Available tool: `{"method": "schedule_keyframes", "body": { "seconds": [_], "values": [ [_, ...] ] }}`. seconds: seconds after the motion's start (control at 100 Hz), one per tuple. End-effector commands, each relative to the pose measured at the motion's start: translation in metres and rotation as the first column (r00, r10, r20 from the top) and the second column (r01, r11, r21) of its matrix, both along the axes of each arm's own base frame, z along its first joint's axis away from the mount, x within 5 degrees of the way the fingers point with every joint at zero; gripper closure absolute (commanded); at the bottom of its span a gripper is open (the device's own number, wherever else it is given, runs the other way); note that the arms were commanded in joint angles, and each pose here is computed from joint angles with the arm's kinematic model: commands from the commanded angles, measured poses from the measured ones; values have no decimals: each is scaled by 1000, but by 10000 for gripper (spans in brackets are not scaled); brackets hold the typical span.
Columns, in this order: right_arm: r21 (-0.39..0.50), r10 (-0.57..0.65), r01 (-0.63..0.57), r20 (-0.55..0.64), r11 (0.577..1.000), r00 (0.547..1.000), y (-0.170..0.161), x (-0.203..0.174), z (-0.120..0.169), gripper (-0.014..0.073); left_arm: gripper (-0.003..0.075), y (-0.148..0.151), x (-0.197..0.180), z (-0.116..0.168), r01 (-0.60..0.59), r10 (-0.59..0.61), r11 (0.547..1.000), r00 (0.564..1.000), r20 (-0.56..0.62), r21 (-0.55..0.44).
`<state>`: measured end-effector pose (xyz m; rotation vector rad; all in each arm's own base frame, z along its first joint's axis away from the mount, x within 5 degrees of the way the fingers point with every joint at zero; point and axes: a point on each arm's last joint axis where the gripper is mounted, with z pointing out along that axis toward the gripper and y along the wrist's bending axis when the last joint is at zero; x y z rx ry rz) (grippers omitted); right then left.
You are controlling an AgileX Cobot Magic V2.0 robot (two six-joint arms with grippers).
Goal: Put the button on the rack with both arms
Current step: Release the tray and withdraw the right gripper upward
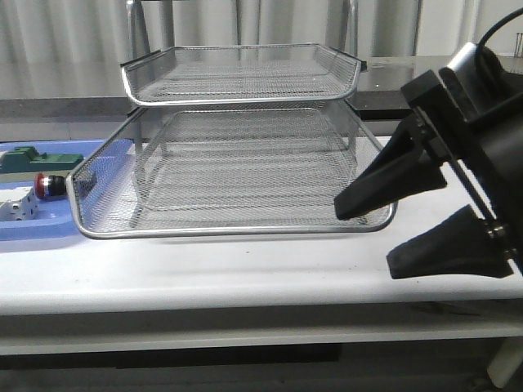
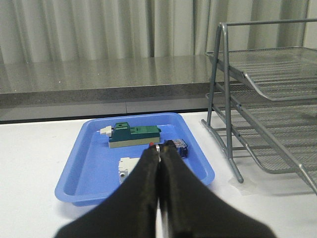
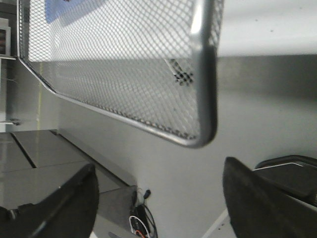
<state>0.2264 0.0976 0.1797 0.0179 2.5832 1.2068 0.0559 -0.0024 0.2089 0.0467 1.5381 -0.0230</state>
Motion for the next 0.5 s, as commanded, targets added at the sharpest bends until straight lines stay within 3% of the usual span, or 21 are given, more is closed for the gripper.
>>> {"method": "schedule_keyframes", "body": {
  "seconds": [0.0, 0.22, 0.49],
  "values": [
    [2, 10, -10, 45, 1000, 999, -2, -6, 21, 67, 741, 0, 0, -10, 5, -4, 1000, 998, 55, -22],
    [-165, 2, 20, 134, 986, 991, -15, -21, 50, 67, 741, 0, 0, -10, 5, -4, 1000, 998, 55, -22],
    [-358, 11, 108, 314, 928, 949, -34, -35, 103, 67, 741, 0, 0, -10, 5, -4, 1000, 998, 55, -22]
  ]
}}
